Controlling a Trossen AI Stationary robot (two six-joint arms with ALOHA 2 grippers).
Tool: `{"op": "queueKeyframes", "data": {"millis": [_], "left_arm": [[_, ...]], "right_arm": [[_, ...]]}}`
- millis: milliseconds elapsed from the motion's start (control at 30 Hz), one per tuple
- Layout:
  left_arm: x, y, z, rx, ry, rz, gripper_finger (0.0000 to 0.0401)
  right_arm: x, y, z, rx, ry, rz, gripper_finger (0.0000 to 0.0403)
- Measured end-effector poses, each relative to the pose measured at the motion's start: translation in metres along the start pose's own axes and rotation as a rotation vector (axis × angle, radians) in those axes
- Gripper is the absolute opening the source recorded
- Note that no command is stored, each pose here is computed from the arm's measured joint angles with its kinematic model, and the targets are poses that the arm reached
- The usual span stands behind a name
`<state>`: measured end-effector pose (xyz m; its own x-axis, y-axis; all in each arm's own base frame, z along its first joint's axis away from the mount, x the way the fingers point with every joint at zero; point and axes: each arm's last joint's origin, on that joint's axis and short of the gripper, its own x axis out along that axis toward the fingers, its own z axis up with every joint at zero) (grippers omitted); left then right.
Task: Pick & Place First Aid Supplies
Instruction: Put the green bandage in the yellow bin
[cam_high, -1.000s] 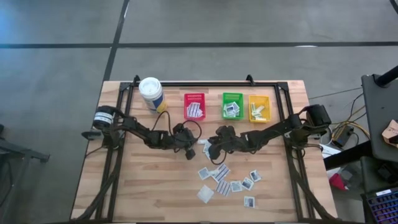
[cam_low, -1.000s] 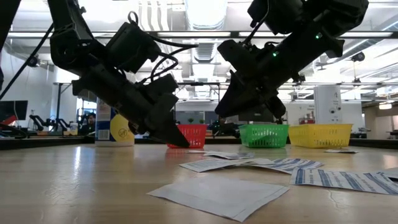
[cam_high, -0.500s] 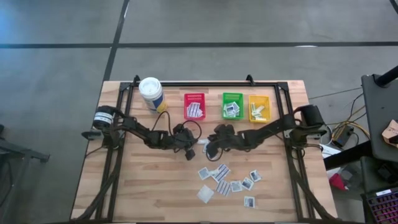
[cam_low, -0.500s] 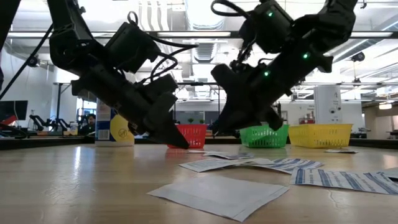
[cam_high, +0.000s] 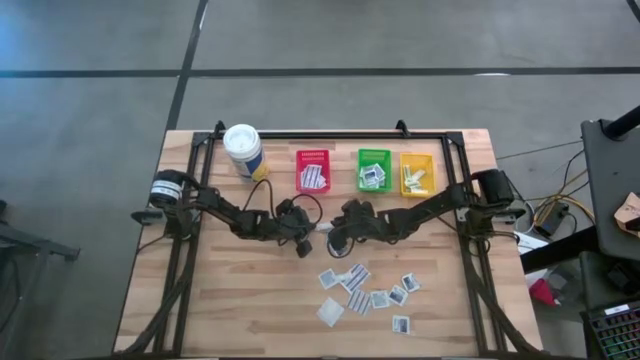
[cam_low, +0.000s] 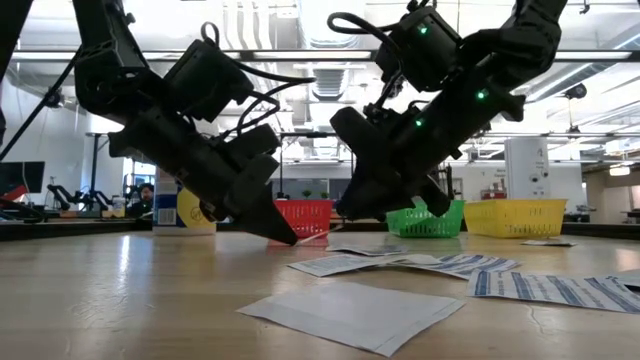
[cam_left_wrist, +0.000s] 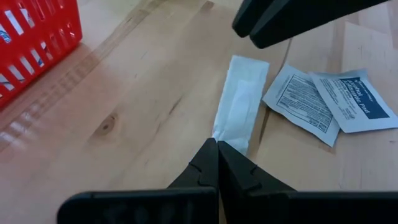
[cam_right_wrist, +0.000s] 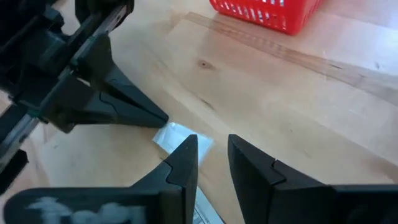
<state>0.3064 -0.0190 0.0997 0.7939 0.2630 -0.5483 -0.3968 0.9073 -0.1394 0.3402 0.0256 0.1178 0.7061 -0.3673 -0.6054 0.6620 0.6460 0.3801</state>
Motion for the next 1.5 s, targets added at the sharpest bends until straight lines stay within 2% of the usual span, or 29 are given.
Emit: {"op": "queueKeyframes", "data": {"millis": [333,567,767,1033,1500], "left_arm": [[0.000,0.000,0.000,0.002,-0.001,-0.001,0.0000],[0.000,0.000,-0.001,0.003,0.001,0.000,0.0000],[-0.001,0.000,-0.001,0.008,0.002,0.001,0.0000],[0.000,0.001,-0.002,0.010,0.003,0.002,0.0000],[0.000,0.001,-0.002,0.014,0.004,0.000,0.0000]], "right_arm": [[0.005,-0.005,0.005,0.135,0.067,0.037,0.0133],[0.016,-0.010,-0.006,0.201,0.085,0.012,0.0136],[0.023,-0.005,-0.007,0.208,0.081,0.111,0.0125],[0.024,-0.006,-0.007,0.199,0.096,0.119,0.0101],[0.024,-0.005,-0.007,0.147,0.110,0.139,0.0017]]}}
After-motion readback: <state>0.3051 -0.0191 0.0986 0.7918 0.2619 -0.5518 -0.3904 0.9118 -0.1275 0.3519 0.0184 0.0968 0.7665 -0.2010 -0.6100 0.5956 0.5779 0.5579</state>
